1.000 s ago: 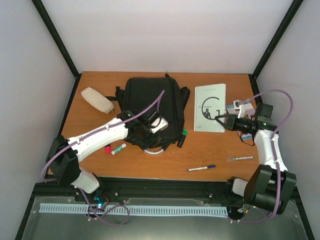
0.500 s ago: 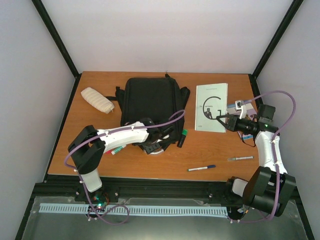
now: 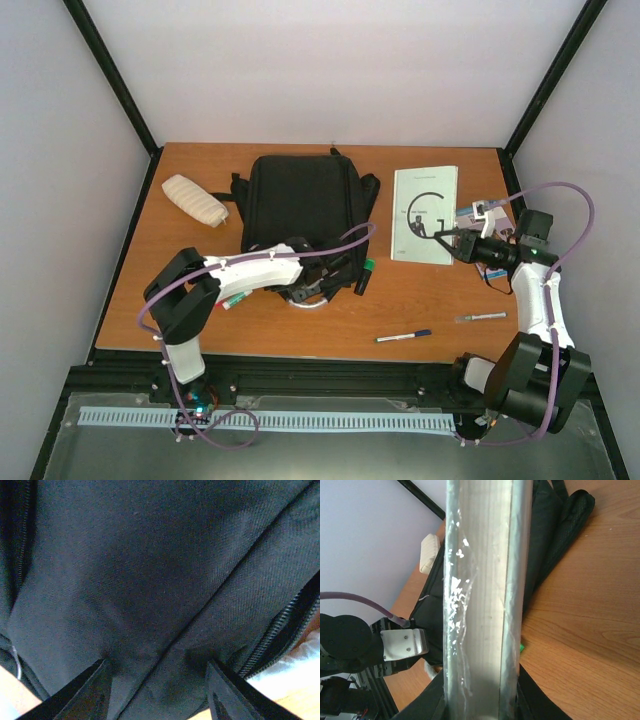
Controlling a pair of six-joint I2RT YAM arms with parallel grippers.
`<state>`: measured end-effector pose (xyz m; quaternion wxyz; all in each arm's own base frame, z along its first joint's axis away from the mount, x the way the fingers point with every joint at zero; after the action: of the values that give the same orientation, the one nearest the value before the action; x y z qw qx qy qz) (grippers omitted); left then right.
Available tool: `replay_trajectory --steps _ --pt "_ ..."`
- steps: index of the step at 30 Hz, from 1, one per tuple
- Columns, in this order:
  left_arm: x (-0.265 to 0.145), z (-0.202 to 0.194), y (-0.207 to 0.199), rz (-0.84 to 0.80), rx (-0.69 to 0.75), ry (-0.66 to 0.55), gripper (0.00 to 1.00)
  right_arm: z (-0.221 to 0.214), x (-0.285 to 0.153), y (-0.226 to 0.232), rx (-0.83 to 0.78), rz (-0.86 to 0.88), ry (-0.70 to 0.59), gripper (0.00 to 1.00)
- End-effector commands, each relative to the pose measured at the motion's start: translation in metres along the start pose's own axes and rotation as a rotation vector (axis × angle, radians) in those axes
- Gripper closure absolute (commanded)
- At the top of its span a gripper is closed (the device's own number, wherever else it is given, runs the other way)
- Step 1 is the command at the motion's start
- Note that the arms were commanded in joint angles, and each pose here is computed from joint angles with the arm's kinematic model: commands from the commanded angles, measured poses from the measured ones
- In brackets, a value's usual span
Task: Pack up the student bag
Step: Pick up the book from the center of the board.
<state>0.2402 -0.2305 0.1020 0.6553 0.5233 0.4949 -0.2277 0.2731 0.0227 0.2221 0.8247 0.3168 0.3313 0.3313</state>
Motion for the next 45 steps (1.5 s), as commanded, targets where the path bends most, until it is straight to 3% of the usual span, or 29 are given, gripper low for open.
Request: replay_trajectory --steps 1,5,12,19,28,33,45 --pt "0.001 0.016 -0.002 -0.008 0.03 -0.042 0.5 0.014 -0.009 0.023 -0.128 0.092 -0.05 0.97" --pt "0.001 0.023 -0.008 -0.053 0.037 -0.07 0.63 0.015 -0.009 0.022 -0.124 0.082 -0.055 0.97" --pt "-0.009 0.041 0.003 -0.028 -0.008 -0.138 0.99 0.016 -0.012 0.019 -0.12 0.052 -0.068 0.97" --pt "-0.04 0.067 0.026 0.014 -0.104 -0.264 0.99 0.035 -0.025 0.038 -0.072 -0.038 -0.108 0.97" --pt "-0.083 0.087 0.063 0.099 -0.233 -0.408 0.99 0.043 -0.025 0.049 0.16 0.024 0.007 0.97" --pt "-0.103 0.096 0.083 0.069 -0.333 -0.506 0.99 0.035 -0.019 0.043 0.264 0.014 0.052 0.97" --pt "-0.107 0.098 0.118 0.052 -0.519 -0.559 0.99 0.002 -0.002 0.033 0.483 -0.015 0.207 0.97"
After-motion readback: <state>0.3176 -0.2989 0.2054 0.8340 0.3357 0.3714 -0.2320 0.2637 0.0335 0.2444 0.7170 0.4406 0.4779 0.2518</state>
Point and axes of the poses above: each gripper's point midway between its finger pads, its own x axis out along the fingers, its own y axis along the line the jaws close on, z = x × y, the point moved 4 cm from there along -x, back along the fingers, and after that the axes turned 9 degrees about x, right-handed, at the moved point
